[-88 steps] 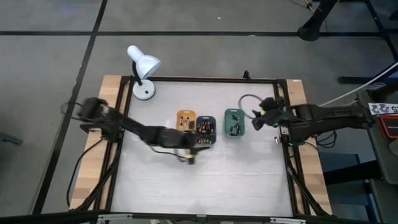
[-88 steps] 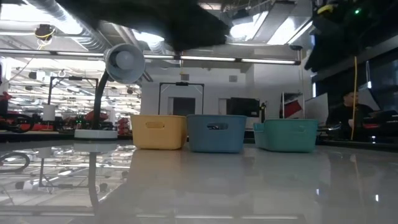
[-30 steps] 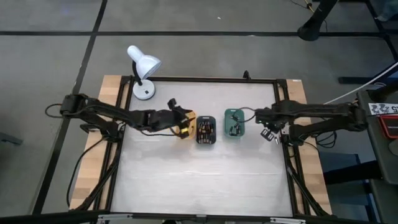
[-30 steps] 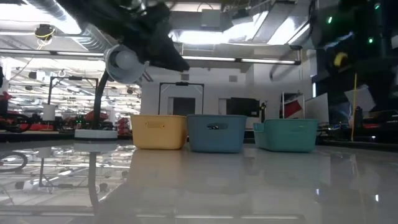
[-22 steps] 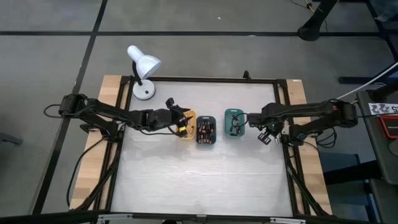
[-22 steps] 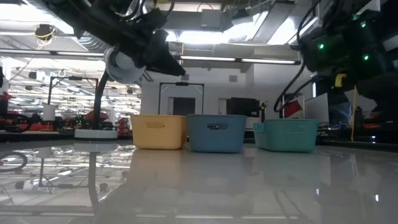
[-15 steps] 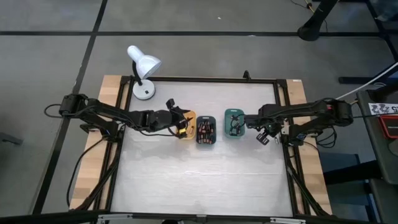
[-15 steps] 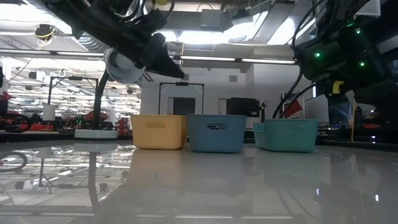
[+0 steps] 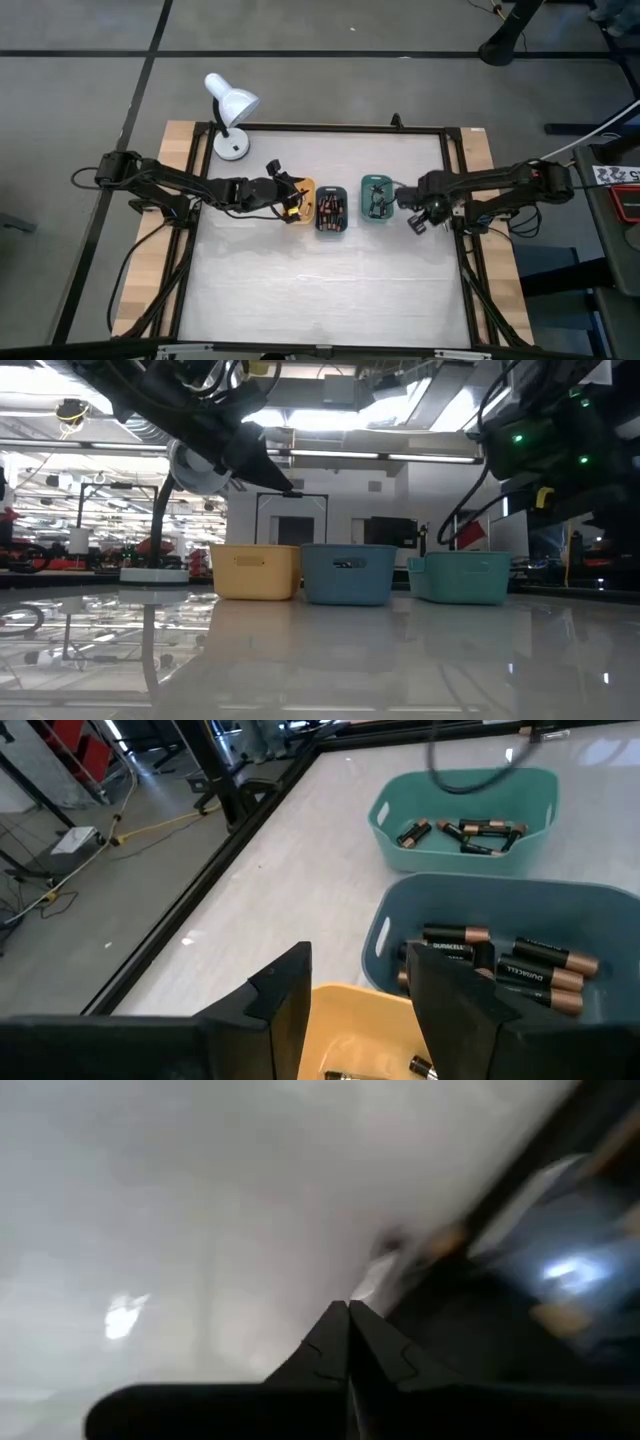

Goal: Sort batteries
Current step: Adjust the batteries

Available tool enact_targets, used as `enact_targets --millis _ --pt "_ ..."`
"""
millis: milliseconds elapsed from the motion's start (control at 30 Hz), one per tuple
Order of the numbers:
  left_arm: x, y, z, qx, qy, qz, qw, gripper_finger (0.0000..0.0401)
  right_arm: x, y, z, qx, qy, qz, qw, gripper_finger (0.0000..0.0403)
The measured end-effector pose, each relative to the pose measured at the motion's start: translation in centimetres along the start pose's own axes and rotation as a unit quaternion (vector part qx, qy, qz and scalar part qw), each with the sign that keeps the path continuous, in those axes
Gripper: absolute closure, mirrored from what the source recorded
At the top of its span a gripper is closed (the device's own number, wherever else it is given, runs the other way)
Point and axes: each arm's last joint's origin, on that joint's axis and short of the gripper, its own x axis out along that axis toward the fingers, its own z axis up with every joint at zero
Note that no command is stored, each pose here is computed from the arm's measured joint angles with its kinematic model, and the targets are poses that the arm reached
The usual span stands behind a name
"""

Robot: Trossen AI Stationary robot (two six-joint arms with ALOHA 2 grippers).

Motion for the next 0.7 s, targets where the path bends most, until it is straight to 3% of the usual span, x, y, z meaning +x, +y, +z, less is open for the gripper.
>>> enact_targets --millis 100,200,400,700 --pt "0.0 0.0 0.0 -0.002 -0.002 0.000 1.000 0.0245 0.3 0.8 -1.2 0.012 0.001 -0.001 1.000 0.0402" --pt "0.0 0.1 0.0 -0.002 -0.001 0.001 1.000 0.0245 0.4 1.3 -1.8 0.079 -0.043 -0.016 0.996 0.0402" --pt "0.0 0.1 0.0 -0.002 -0.002 0.001 1.000 0.0245 1.1 2.2 -3.8 0.197 -0.136 -0.025 0.971 0.0403" --pt "0.0 -0.1 -0.1 0.004 0.002 -0.019 1.000 0.0245 3.0 4.0 -4.9 0.248 -0.219 -0.067 0.941 0.0403"
